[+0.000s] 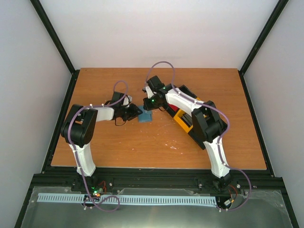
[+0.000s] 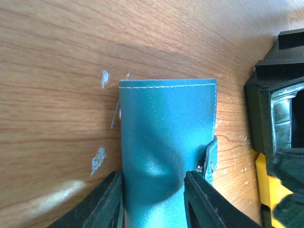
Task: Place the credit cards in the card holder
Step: Close the card holder at the center of the board.
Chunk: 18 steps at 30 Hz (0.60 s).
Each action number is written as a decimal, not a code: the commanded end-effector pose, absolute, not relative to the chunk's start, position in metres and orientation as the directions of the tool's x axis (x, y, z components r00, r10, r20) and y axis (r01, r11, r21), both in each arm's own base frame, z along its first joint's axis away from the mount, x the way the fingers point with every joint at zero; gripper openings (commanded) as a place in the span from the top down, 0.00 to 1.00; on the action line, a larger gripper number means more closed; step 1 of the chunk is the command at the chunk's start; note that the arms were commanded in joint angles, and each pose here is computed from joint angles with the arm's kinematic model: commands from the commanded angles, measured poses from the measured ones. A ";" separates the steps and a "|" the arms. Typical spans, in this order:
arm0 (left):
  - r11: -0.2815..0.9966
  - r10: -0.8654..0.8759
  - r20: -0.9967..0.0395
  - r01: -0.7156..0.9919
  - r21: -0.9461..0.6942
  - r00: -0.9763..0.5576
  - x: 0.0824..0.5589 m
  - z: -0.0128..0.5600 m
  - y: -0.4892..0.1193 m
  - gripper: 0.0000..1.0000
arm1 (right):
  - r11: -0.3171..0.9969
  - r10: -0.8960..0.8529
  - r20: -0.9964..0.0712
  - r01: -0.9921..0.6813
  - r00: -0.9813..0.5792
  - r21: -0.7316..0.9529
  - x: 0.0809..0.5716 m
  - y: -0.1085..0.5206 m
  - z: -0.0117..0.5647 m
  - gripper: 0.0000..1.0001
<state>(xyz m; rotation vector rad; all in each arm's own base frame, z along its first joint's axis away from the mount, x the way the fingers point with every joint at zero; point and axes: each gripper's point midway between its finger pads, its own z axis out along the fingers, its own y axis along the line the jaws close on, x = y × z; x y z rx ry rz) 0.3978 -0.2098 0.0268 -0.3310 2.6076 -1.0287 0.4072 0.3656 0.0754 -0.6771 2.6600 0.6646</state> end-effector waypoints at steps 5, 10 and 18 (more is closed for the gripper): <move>0.784 -0.323 -0.067 -0.227 -0.578 -0.944 0.361 -0.027 -0.196 0.63 | 0.801 -0.340 -0.413 -0.490 -0.845 0.343 0.409 0.355 0.080 0.85; 0.784 -0.323 -0.064 -0.229 -0.577 -0.944 0.360 -0.029 -0.196 0.63 | 0.776 -0.362 -0.365 -0.494 -0.858 0.391 0.400 0.362 0.062 0.87; 0.785 -0.323 -0.062 -0.230 -0.576 -0.944 0.359 -0.030 -0.196 0.63 | 0.774 -0.358 -0.361 -0.490 -0.861 0.401 0.402 0.365 0.056 0.86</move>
